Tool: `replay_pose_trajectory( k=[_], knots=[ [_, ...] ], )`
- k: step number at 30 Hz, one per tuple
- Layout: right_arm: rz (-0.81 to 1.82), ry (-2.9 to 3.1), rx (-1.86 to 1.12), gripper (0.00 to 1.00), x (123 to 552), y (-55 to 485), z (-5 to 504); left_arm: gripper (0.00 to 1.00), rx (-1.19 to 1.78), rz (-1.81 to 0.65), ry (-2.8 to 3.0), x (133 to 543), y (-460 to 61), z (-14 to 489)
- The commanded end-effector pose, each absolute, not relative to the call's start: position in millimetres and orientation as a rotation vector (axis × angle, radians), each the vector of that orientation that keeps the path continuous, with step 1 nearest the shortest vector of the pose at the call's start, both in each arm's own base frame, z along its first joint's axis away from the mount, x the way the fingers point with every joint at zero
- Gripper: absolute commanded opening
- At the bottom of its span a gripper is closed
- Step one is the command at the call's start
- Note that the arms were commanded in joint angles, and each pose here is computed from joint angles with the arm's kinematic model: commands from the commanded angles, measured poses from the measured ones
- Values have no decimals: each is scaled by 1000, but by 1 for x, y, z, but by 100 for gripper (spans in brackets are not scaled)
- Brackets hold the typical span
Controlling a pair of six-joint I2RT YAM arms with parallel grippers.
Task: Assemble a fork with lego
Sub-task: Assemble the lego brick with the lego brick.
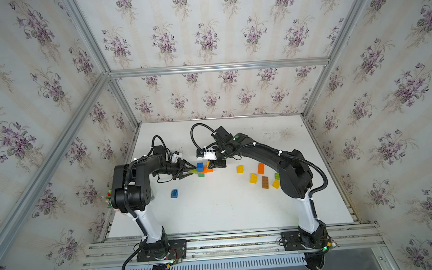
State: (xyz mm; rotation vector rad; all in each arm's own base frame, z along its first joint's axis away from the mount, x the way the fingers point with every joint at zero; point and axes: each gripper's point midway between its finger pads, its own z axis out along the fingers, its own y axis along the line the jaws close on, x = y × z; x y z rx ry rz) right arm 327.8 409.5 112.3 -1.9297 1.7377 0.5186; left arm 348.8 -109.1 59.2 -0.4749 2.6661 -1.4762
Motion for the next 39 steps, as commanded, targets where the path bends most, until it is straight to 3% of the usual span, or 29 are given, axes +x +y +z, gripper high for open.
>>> replay_pose_trajectory(
  k=[1,21,39],
  knots=[
    [545,1743,-1958,22,325,409,106,43,-441,-1498,2639,352,-111,62],
    [557,1785,-1984,20,331,408,94,32,-415,-1500,2678,349,-121,54],
    [575,1834,-1962,19,334,399,93,35,-461,-1498,2687,344,-120,40]
  ],
)
